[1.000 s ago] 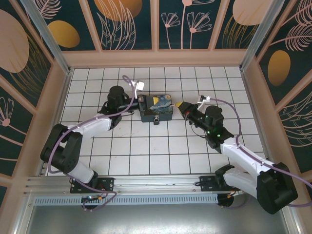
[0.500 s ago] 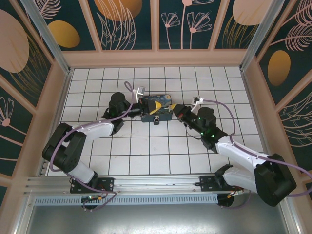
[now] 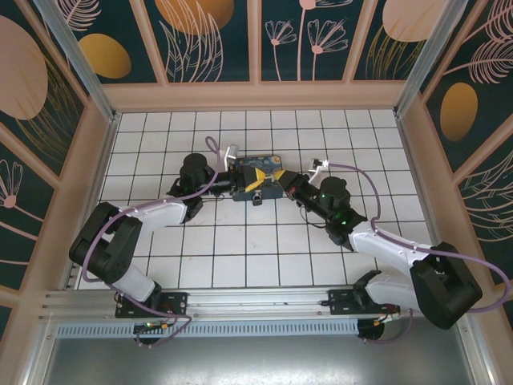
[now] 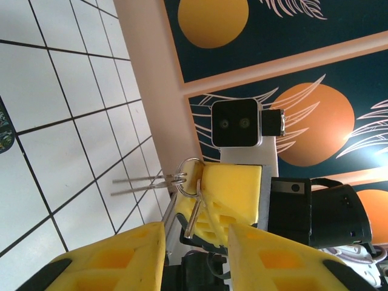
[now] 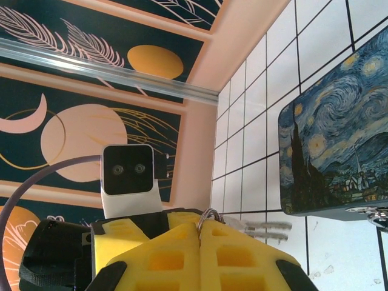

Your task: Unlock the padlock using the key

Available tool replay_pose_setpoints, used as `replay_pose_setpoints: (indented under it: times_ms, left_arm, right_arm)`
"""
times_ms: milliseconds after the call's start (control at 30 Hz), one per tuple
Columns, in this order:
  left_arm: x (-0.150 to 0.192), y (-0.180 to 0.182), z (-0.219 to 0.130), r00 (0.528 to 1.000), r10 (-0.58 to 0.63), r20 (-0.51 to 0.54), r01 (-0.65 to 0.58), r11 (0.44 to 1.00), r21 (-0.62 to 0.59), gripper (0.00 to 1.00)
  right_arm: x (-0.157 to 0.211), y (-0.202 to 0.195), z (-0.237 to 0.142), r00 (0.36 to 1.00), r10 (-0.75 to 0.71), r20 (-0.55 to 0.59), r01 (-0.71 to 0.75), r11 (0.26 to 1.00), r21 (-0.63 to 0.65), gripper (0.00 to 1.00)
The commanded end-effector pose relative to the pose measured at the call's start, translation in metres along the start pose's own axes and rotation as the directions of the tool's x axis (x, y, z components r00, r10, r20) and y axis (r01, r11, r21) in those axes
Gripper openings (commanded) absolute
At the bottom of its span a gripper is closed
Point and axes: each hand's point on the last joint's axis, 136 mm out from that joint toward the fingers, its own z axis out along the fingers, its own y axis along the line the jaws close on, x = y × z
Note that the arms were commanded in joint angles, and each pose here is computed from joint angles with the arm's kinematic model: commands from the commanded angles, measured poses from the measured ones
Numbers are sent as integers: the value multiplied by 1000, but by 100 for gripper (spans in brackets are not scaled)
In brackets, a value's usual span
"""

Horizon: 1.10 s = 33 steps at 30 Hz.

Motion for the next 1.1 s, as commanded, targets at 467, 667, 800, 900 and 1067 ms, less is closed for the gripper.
replay_pose_setpoints:
  times_ms: [467,667,800,900,1067]
  left_arm:
    - [8,-2,7,999,19,-47,-18,1000,26,25]
    - [7,-4,8,998,24,-52,-23,999,25,15]
    - [7,-5,8,998,32,-50,-31,999,24,9]
    - [7,-2,8,998,32,-49,-31,999,17,6]
    - [9,-1,7,997,49,-54,-48,999,21,0]
  right_arm:
    - [3,17,12,1000,-6,-3,6,997,-72,0]
    - [5,18,13,1000,-12,-10,11,997,-76,0]
    - [8,18,13,1000,-17,-20,16,997,-74,0]
    - [10,17,11,1000,-17,-25,15,997,-71,0]
    - [11,15,6,999,-30,-27,28,998,-63,0]
